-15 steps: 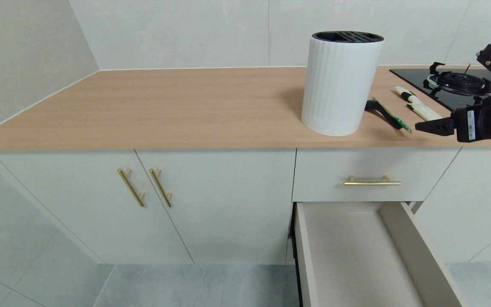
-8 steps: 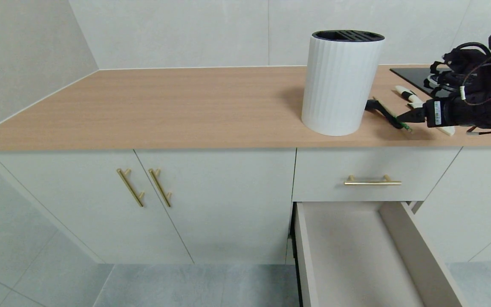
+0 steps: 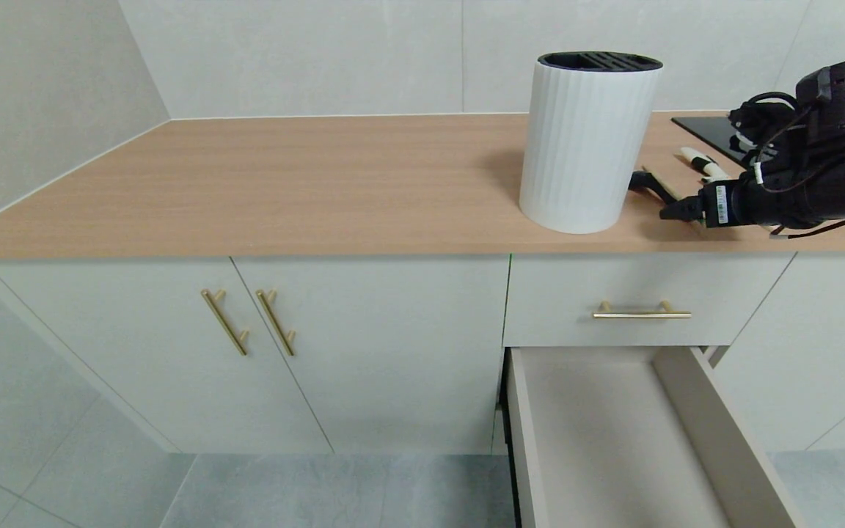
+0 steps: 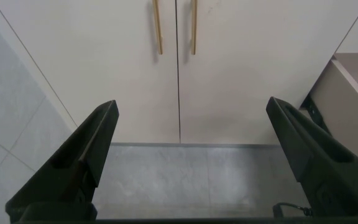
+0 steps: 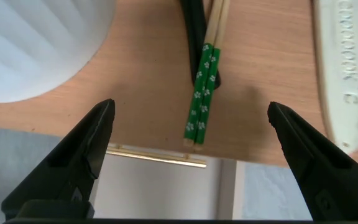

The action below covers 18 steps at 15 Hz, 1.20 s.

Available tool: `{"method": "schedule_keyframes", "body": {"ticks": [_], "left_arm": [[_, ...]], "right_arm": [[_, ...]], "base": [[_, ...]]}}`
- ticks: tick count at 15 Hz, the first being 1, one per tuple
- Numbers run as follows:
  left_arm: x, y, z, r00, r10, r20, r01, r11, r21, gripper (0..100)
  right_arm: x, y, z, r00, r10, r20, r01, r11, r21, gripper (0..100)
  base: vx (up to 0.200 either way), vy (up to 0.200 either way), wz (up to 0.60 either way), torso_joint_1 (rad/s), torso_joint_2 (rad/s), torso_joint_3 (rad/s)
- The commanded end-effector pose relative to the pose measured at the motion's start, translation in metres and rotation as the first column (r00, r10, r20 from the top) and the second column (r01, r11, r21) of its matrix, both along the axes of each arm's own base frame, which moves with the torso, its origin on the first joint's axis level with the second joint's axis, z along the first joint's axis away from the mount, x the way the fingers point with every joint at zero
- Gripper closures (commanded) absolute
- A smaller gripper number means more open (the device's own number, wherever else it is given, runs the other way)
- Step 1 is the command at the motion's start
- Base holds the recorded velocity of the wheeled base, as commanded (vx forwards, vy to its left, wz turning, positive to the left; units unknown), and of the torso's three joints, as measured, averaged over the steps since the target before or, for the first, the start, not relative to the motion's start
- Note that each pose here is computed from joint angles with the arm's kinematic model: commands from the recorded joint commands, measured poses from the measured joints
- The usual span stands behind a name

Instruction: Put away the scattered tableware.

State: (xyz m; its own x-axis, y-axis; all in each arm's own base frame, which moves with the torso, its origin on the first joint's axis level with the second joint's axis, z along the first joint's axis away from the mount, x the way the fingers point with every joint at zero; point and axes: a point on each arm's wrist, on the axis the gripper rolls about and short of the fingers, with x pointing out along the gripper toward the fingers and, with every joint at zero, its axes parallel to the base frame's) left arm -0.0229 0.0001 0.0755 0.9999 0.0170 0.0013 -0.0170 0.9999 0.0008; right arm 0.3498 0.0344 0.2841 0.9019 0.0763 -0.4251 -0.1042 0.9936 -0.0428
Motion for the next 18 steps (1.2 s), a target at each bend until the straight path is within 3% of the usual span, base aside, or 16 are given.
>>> {"method": "schedule_keyframes", "body": {"ticks": [1, 4, 10, 11, 18], "left_arm": [[0.0, 0.0, 0.0, 1.0, 0.001, -0.001, -0.001, 1.0, 0.001, 0], [0.0, 0.0, 0.0, 1.0, 0.001, -0.001, -0.001, 1.0, 0.001, 0], [0.0, 0.0, 0.0, 1.0, 0.0, -0.001, 0.0, 1.0, -0.001, 0], [0.0, 0.0, 0.0, 1.0, 0.0, -0.001, 0.0, 1.0, -0.001, 0], [0.0, 0.0, 0.0, 1.0, 0.001, -0.001, -0.001, 1.0, 0.001, 0]], "right_arm": [[0.008, 0.001, -0.006, 1.0, -0.006, -0.016, 0.006, 1.0, 0.008, 0], [0.014, 0.001, -0.002, 1.0, -0.031, -0.006, 0.031, 0.998, 0.063, 0], [0.016, 0.001, -0.007, 0.999, -0.033, -0.03, 0.034, 0.998, 0.056, 0], [0.016, 0.001, -0.007, 0.999, -0.033, -0.03, 0.034, 0.998, 0.056, 100], [0.013, -0.001, -0.001, 0.999, -0.05, -0.014, 0.05, 0.997, 0.052, 100]], "base": [[0.0, 0.0, 0.0, 0.0, 0.0, 0.0], [0.0, 0.0, 0.0, 0.0, 0.0, 0.0], [0.0, 0.0, 0.0, 0.0, 0.0, 0.0], [0.0, 0.0, 0.0, 0.0, 0.0, 0.0], [0.0, 0.0, 0.0, 0.0, 0.0, 0.0]]}}
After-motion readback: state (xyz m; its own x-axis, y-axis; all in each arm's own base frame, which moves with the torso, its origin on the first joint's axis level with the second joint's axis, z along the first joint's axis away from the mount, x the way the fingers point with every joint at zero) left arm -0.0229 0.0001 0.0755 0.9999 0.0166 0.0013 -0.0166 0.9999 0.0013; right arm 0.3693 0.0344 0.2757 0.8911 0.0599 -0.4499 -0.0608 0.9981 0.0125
